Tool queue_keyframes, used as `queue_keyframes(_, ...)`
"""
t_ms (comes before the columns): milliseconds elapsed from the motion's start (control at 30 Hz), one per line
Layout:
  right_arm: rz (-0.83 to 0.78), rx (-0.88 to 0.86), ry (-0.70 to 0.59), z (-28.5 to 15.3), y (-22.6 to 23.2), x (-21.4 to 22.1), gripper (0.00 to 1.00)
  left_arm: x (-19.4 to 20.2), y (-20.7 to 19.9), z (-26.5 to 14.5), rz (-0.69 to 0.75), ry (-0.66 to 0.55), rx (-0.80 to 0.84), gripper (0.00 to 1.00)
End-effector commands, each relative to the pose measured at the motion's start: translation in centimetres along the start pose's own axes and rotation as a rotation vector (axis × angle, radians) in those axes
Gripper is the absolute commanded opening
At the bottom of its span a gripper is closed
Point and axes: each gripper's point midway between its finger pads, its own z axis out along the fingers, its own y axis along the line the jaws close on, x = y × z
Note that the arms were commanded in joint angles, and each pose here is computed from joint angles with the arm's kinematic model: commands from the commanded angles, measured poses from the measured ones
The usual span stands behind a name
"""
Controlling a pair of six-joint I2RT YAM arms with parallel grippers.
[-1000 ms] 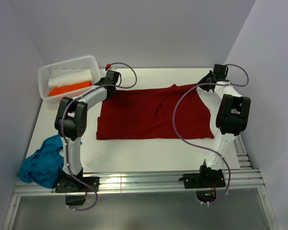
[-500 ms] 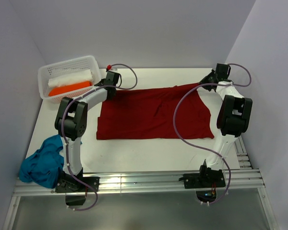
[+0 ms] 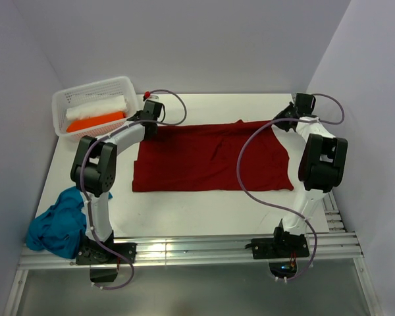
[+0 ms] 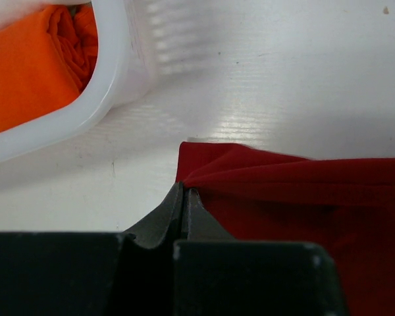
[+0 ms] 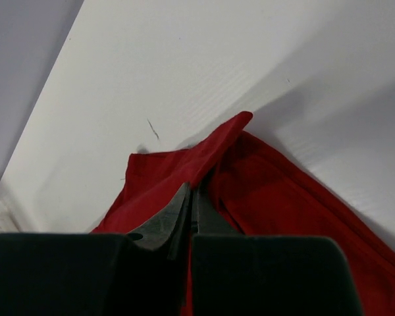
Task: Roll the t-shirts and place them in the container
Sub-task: Fold the tshirt
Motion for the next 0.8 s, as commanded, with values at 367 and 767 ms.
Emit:
queue_keyframes(367,-0.039,-0.042,-0.139,-5.8,1.4,-2.1,0.00,-0.9,1.4,-3.0,-0.110,-0.057,-0.001,0.00)
queue_keyframes(767,-0.025,-0.042,-0.148,-7.9,0.3,-0.7,0.00,0.3,2.6,-4.4,-0.162,-0.052,-0.015,0.00)
